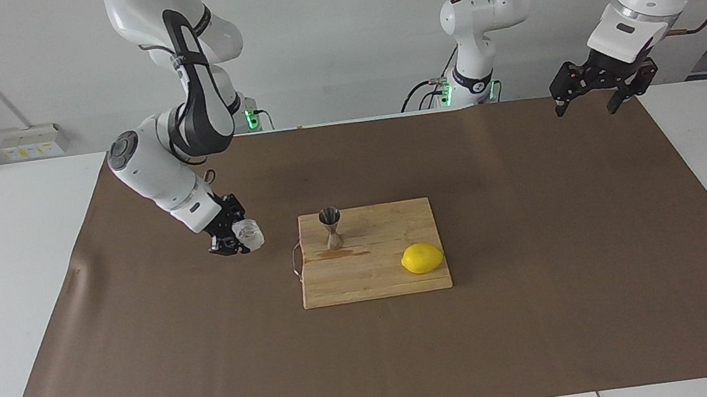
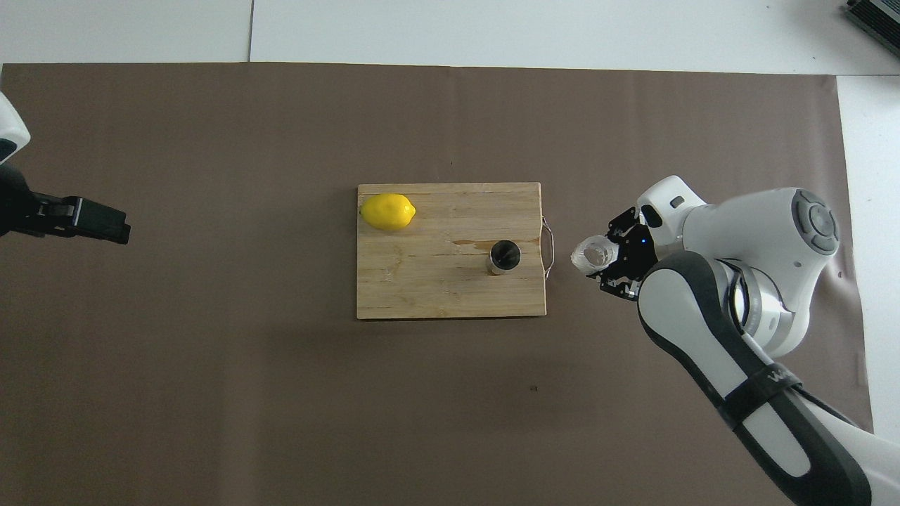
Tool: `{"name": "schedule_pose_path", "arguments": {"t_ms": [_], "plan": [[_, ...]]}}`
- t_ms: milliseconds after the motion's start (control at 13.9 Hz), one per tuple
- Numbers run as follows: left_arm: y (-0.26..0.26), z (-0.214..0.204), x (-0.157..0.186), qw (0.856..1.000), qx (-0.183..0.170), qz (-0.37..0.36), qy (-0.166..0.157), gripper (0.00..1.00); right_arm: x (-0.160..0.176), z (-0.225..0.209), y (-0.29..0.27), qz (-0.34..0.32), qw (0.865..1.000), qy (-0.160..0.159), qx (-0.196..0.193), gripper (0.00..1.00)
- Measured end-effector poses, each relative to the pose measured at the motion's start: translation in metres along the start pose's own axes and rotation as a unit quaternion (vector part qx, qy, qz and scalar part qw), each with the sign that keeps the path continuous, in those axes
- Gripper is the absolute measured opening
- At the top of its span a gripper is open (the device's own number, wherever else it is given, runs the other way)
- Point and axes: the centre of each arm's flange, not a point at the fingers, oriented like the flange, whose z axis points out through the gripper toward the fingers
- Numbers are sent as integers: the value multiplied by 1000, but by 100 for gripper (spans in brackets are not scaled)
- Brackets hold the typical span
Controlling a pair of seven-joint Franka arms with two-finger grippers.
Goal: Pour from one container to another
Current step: 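Lift the clear cup with the right gripper over the metal cup, then tilt the clear cup with the right gripper into the metal cup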
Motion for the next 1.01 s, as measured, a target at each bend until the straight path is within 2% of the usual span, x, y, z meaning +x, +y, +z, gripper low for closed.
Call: {"name": "schedule_pose_path", "arguments": {"t_ms": [215, 431, 790, 1005], "plan": [[0, -1, -1, 1000, 0, 0, -2, 100, 40, -6, -6, 28, 999, -34, -20, 50], [2, 3, -9, 1000, 1, 0, -10, 100, 66, -9, -10, 40, 996, -61, -41, 50], [4, 0, -19, 1000, 3, -1, -9, 100, 119, -14, -22, 29, 990, -104, -86, 50], [4, -3, -17, 1000, 4, -1, 5, 100, 141, -18, -28, 14, 986, -127, -107, 50]]}}
